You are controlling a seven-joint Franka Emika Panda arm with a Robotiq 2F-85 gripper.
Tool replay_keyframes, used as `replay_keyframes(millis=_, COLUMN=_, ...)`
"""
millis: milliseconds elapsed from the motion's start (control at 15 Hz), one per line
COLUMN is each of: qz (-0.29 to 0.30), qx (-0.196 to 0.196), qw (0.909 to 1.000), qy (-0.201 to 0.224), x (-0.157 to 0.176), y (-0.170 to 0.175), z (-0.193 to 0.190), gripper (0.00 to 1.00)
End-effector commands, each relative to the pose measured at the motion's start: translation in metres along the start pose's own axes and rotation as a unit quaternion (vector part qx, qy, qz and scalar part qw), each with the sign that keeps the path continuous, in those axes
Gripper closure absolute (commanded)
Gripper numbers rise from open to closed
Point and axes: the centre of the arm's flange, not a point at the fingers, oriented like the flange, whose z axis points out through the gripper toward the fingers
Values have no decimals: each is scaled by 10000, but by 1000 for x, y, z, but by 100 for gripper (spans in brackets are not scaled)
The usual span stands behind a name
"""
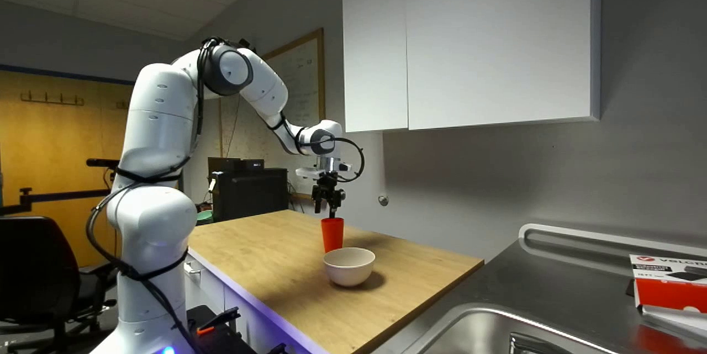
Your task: Pour the contents of the orange cup into the white bowl
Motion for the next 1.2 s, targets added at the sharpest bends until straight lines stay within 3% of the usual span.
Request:
replay_keyframes(millis=0, qz=204, qx=33, qw=9997, qy=-91, x=15, y=2, z=6, gripper=0)
replay_keyframes(millis=67, qz=217, qx=22, qw=9997, qy=-111, x=17, y=3, z=9, gripper=0)
replay_keyframes(millis=133, qz=237, qx=18, qw=9996, qy=-130, x=18, y=4, z=12, gripper=25)
replay_keyframes(millis=267, qz=254, qx=11, qw=9996, qy=-158, x=21, y=4, z=15, gripper=33)
replay_keyframes(millis=800, qz=316, qx=-2, qw=9994, qy=-135, x=24, y=7, z=14, gripper=95)
replay_keyframes(millis=933, qz=338, qx=-17, qw=9994, qy=-115, x=24, y=9, z=13, gripper=100)
replay_keyframes(millis=1133, qz=304, qx=-59, qw=9995, qy=-60, x=22, y=15, z=7, gripper=98)
